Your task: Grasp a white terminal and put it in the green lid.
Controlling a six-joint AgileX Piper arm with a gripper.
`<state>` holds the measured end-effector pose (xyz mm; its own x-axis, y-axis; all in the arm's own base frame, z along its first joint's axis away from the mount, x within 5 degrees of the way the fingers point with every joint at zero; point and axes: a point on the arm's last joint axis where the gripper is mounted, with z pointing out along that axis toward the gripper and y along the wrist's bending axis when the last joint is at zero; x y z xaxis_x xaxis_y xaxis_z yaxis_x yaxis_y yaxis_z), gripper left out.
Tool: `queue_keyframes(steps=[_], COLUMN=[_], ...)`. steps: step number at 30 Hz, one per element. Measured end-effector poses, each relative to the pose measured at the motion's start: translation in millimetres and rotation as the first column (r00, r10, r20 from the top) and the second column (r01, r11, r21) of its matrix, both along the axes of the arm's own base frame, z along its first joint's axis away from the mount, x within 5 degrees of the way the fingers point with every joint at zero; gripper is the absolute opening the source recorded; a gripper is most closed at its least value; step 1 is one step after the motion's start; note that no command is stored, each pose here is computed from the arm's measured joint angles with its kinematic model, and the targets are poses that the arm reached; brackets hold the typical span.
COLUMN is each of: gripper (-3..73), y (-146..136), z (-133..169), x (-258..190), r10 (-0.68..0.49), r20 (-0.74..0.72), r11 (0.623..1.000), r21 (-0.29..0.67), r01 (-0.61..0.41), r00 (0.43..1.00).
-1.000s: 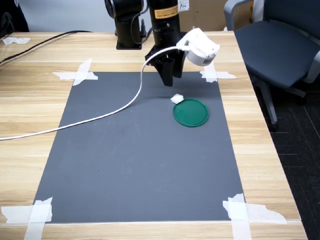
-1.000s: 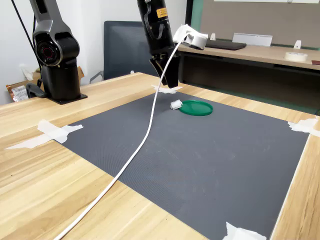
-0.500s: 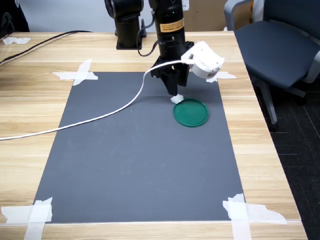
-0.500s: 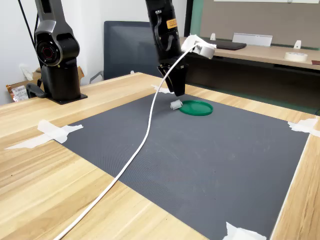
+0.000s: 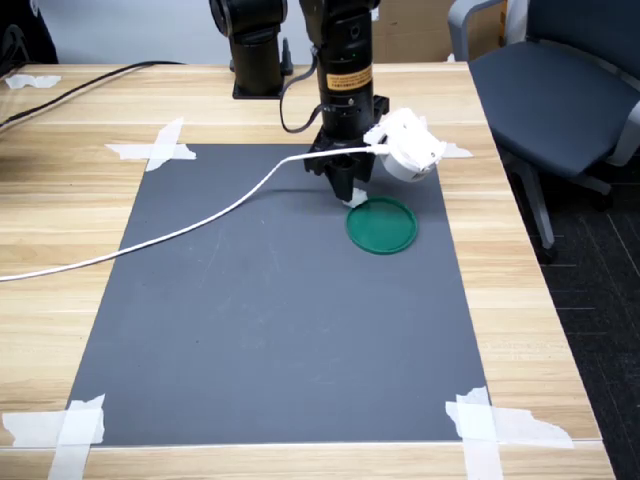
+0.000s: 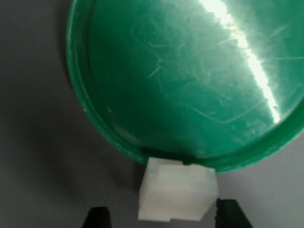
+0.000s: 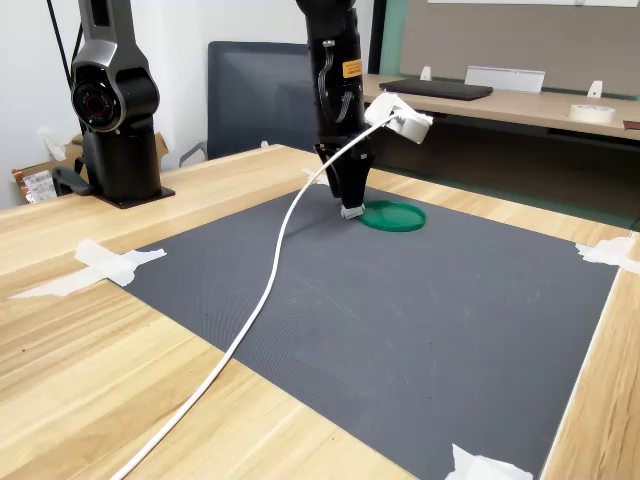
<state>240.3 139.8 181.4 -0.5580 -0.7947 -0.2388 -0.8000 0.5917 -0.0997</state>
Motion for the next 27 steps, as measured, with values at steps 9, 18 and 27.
queue_keyframes(steps=[9, 18, 27], gripper=[43.8, 36.7, 25.1], y=[0.8, 0.7, 0.1], z=[-5.3, -5.3, -5.3], x=[1.1, 1.1, 1.4], r10=[-0.002, -0.006, 0.0], r20=[-0.015, -0.015, -0.011], r11=[1.0, 1.0, 1.0], r21=[-0.006, -0.006, -0.014], r01=[0.002, 0.006, 0.0], r00=[1.0, 1.0, 1.0])
